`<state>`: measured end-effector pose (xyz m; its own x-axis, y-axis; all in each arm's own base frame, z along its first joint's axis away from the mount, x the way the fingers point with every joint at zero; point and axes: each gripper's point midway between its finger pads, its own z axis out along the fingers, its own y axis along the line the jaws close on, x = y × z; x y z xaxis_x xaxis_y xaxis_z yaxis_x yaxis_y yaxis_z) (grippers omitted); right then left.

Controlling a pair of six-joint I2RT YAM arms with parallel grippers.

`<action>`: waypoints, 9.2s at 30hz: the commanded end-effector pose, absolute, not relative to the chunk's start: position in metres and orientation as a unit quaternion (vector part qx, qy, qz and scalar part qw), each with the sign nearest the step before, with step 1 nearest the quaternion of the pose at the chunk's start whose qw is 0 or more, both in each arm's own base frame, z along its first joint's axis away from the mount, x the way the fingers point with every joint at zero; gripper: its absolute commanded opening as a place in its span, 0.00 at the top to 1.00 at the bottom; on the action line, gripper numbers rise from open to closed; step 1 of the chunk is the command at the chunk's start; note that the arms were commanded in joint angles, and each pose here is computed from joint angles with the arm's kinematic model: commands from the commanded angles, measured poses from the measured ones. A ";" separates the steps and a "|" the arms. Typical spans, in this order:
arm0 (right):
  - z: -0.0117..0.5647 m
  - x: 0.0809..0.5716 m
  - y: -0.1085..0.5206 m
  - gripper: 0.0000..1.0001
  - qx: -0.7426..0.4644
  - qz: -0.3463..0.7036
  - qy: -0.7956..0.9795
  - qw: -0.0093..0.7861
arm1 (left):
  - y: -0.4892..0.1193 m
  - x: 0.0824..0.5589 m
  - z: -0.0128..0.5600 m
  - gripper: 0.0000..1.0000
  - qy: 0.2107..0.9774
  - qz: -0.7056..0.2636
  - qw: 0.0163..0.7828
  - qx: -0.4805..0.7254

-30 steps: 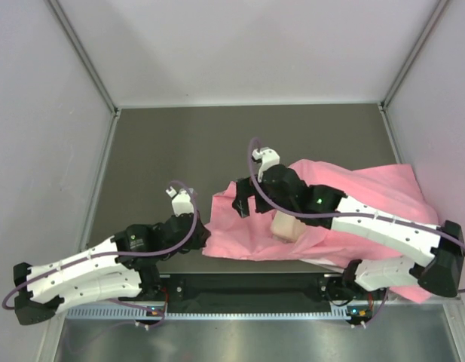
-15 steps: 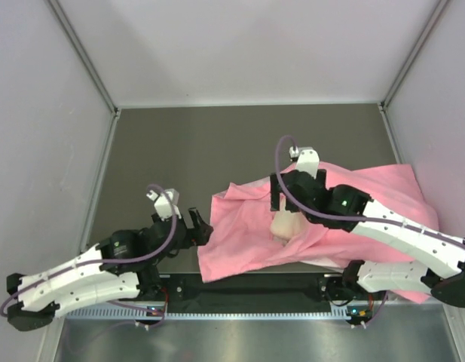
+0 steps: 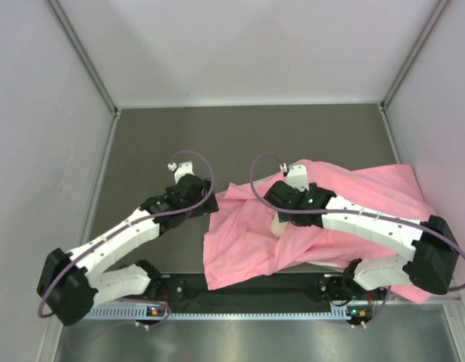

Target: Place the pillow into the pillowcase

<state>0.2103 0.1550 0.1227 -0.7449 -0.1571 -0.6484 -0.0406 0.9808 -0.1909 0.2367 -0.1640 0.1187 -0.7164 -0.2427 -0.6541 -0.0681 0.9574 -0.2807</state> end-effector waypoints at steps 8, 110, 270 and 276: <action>0.141 0.255 0.218 0.98 -0.061 0.012 0.913 0.403 | -0.255 0.304 0.099 0.01 0.899 -0.248 0.360 0.025; 0.250 0.335 0.126 0.00 0.035 0.204 0.886 0.414 | -0.127 0.376 0.205 0.08 0.909 -0.194 0.362 -0.069; 0.283 0.258 0.071 0.00 0.054 0.239 0.752 0.611 | -0.041 0.279 0.293 0.01 0.786 -0.155 0.572 -0.175; 0.299 0.211 0.043 0.00 0.091 0.192 0.699 0.683 | -0.044 0.228 0.303 0.01 0.740 -0.189 0.631 -0.135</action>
<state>0.2176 0.0588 0.3298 -0.0315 0.4043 -0.9141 -0.2335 0.8862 0.4001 0.2495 -0.0366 0.3182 -0.1618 -0.4783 -0.8632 -0.0419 0.8773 -0.4782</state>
